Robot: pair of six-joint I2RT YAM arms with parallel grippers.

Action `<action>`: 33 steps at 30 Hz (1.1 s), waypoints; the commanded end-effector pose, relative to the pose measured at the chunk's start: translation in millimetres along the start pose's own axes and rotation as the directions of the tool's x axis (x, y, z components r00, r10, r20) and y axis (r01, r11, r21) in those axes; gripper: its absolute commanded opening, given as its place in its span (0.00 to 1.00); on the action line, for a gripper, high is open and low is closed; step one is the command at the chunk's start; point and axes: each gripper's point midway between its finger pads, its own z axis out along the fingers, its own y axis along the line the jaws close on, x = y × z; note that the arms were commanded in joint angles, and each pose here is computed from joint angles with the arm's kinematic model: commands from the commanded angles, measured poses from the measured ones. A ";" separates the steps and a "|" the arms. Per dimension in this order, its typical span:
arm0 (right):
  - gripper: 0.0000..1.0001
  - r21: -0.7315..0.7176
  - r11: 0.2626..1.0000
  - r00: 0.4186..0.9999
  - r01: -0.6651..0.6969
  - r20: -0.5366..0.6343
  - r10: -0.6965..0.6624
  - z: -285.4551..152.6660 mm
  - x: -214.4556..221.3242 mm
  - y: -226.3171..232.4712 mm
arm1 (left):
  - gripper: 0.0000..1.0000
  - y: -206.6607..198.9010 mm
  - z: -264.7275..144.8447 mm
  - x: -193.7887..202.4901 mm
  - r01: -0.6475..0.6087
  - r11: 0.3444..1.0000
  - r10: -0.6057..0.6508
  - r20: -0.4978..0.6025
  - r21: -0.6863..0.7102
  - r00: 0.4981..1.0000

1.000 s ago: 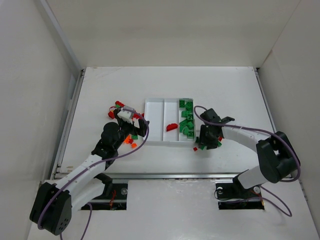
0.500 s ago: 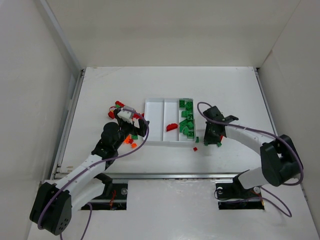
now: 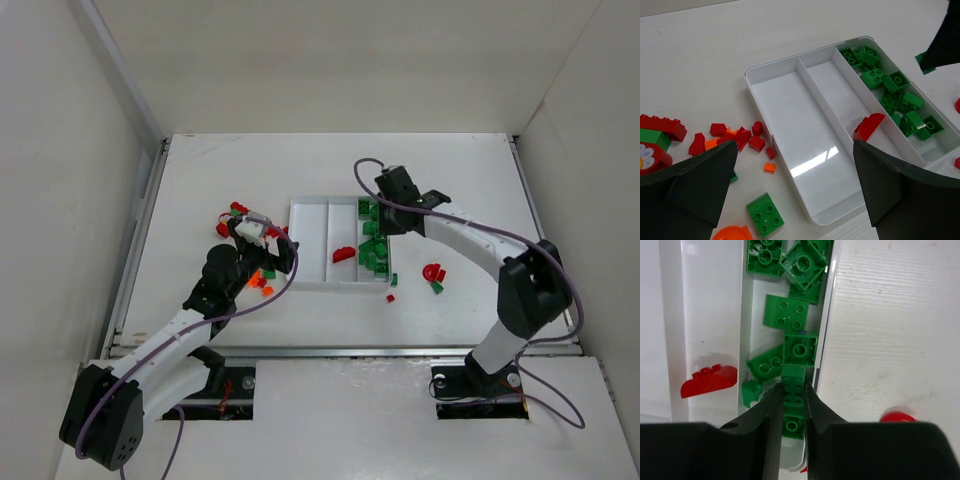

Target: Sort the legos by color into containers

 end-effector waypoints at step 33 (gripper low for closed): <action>0.40 -0.145 0.987 0.974 -0.069 -0.223 0.035 4.9 98.3 -13.5 | 1.00 -8.0 2.9 -18.4 -0.023 0.999 0.021 0.058 0.040 0.998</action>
